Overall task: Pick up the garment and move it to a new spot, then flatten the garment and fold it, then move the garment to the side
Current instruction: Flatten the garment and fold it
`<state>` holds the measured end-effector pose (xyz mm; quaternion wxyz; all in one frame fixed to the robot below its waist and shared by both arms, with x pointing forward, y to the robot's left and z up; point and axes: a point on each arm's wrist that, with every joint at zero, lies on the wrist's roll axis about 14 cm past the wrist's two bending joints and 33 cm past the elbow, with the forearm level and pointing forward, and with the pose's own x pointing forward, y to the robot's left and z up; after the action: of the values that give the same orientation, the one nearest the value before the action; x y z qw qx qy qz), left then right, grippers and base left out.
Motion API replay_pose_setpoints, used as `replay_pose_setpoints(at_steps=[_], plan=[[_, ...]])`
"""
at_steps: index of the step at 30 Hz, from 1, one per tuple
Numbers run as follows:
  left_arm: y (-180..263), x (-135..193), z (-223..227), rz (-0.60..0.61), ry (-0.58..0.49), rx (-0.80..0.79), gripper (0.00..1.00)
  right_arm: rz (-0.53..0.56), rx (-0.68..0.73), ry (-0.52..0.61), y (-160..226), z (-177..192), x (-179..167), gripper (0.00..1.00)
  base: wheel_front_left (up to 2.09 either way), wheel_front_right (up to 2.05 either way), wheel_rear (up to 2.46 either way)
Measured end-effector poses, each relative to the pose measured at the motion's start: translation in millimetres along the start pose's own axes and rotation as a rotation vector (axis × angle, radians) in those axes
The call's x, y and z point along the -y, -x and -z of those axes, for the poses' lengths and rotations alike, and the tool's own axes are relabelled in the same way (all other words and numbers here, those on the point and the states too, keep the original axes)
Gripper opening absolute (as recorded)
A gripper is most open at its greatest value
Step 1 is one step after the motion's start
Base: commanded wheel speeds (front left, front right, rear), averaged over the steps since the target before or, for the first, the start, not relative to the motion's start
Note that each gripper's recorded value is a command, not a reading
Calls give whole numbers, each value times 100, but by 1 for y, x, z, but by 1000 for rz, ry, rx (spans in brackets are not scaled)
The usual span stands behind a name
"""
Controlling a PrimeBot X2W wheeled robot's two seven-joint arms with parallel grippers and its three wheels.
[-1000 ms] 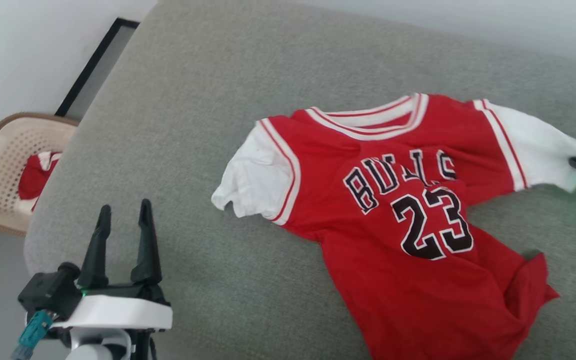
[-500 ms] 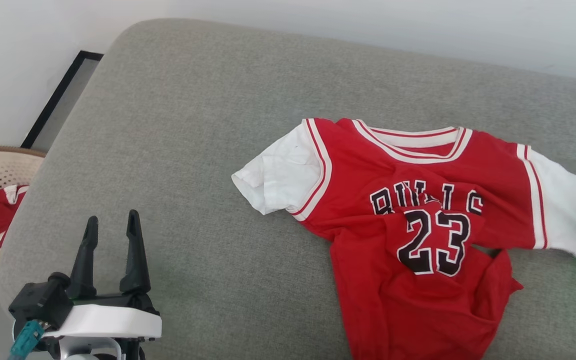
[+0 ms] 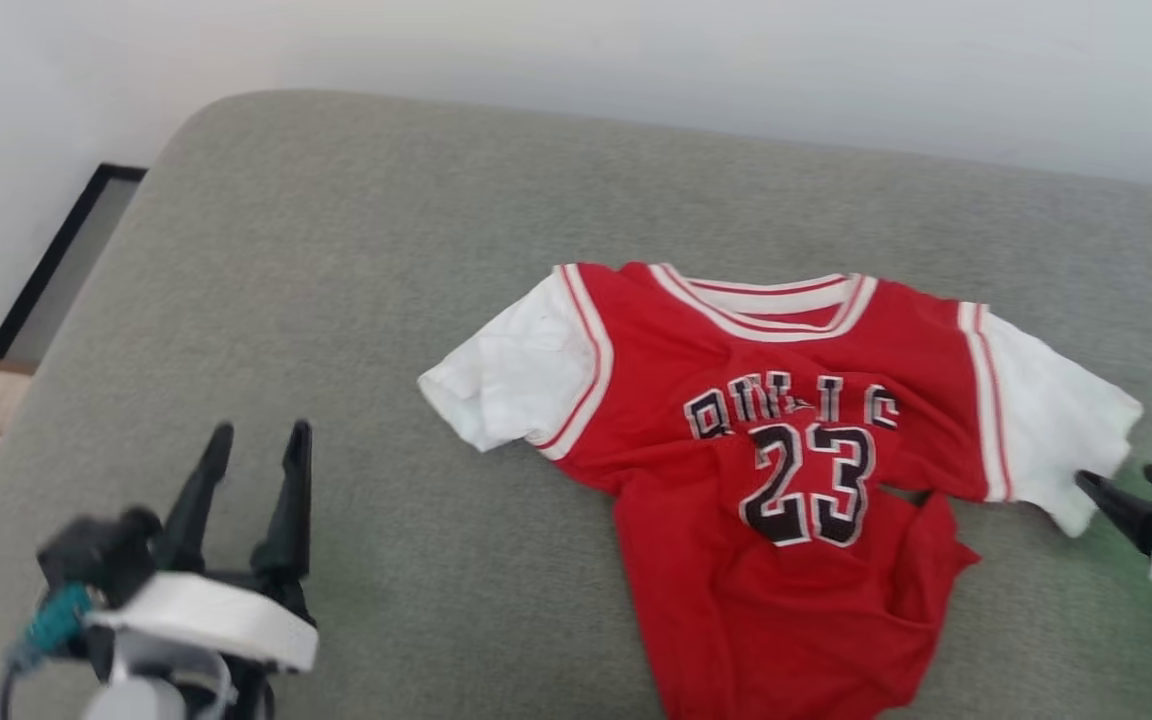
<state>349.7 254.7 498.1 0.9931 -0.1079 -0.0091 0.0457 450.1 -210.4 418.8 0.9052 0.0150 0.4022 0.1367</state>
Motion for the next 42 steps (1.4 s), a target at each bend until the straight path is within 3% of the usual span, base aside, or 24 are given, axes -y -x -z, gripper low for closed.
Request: replay_pose_setpoints(at_steps=[10,19,28,37,42], plan=[[-50,37,-13,205,-14,-154,100,48,309,-45,49,-21,-3,100,0,0,0],[-95,59,9,291,-23,-435,100,141,588,-61,91,-43,1,100,0,0,0],[-123,67,45,268,-65,-747,100,171,596,-96,91,-34,4,100,0,0,0],[-116,50,101,99,-81,-1126,100,201,558,-106,90,-27,17,100,0,0,0],[-108,42,115,29,-96,-1233,100,202,532,-110,86,-24,19,100,0,0,0]])
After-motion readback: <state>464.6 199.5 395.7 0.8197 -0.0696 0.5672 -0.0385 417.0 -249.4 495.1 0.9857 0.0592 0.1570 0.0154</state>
